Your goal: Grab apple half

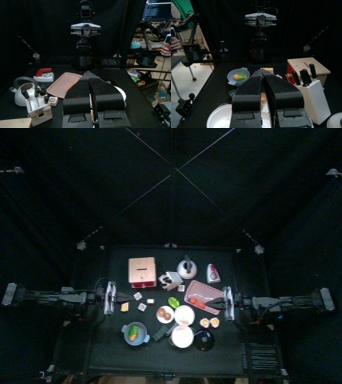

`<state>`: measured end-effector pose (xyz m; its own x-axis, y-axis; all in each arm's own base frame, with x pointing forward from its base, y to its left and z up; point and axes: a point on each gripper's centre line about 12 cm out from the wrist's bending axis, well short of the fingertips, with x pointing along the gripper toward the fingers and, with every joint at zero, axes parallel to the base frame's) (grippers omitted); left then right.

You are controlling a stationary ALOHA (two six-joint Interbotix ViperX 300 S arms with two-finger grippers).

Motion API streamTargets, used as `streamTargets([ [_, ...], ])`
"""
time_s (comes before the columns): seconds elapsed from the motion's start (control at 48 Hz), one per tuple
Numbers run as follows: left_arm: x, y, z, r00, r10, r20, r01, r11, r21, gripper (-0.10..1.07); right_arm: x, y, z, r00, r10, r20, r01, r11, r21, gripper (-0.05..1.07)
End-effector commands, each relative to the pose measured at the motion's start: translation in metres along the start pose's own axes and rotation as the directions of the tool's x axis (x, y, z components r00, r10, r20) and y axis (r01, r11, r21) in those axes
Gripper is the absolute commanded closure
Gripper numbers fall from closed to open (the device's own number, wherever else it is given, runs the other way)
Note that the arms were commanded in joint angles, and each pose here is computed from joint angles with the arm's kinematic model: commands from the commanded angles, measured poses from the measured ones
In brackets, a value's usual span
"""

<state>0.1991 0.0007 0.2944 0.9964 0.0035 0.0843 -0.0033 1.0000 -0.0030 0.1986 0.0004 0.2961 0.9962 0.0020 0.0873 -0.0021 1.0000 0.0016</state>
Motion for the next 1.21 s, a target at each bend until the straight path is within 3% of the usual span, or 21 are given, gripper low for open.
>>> streamTargets([
  [0.0, 0.004, 0.0, -0.003, 1.0, 0.001, -0.006, -0.001, 1.0, 0.002, 0.97, 0.004, -0.001, -0.006, 1.0, -0.005, -0.026, 0.005, 1.0, 0.001, 0.99],
  [0.125, 0.01, 0.0, -0.01, 1.0, -0.001, -0.031, 0.002, 1.0, 0.008, 1.01, 0.009, -0.003, -0.024, 0.994, -0.013, -0.107, 0.016, 0.999, 0.029, 1.01],
  [0.292, 0.023, 0.0, -0.02, 0.998, -0.002, -0.071, 0.002, 1.0, 0.009, 1.0, 0.021, -0.003, -0.049, 0.97, -0.016, -0.241, 0.04, 0.995, 0.094, 1.0],
  [0.438, 0.027, -0.002, -0.027, 0.997, -0.008, -0.083, 0.008, 1.0, 0.007, 1.0, 0.026, -0.002, -0.064, 0.937, -0.008, -0.348, 0.068, 0.985, 0.161, 1.0],
  [0.646, 0.023, -0.003, -0.034, 0.998, -0.016, -0.061, 0.017, 1.0, 0.009, 1.0, 0.022, -0.001, -0.071, 0.903, -0.004, -0.429, 0.116, 0.965, 0.236, 1.0],
  [0.75, 0.022, -0.005, -0.038, 0.997, -0.022, -0.071, 0.023, 1.0, 0.004, 1.0, 0.017, 0.005, -0.075, 0.874, 0.021, -0.485, 0.141, 0.945, 0.294, 1.0],
  [0.896, 0.019, -0.009, -0.043, 0.996, -0.042, -0.075, 0.043, 0.999, 0.002, 1.0, 0.008, 0.013, -0.087, 0.789, 0.06, -0.611, 0.233, 0.892, 0.388, 1.0],
  [1.062, 0.017, -0.012, -0.042, 0.998, -0.056, -0.041, 0.056, 0.998, 0.0, 1.0, -0.002, 0.019, -0.091, 0.65, 0.089, -0.754, 0.405, 0.8, 0.443, 0.99],
  [1.188, 0.015, -0.016, -0.047, 0.996, -0.075, -0.054, 0.075, 0.997, -0.005, 0.99, -0.007, 0.022, -0.091, 0.571, 0.102, -0.815, 0.514, 0.729, 0.451, 0.95],
])
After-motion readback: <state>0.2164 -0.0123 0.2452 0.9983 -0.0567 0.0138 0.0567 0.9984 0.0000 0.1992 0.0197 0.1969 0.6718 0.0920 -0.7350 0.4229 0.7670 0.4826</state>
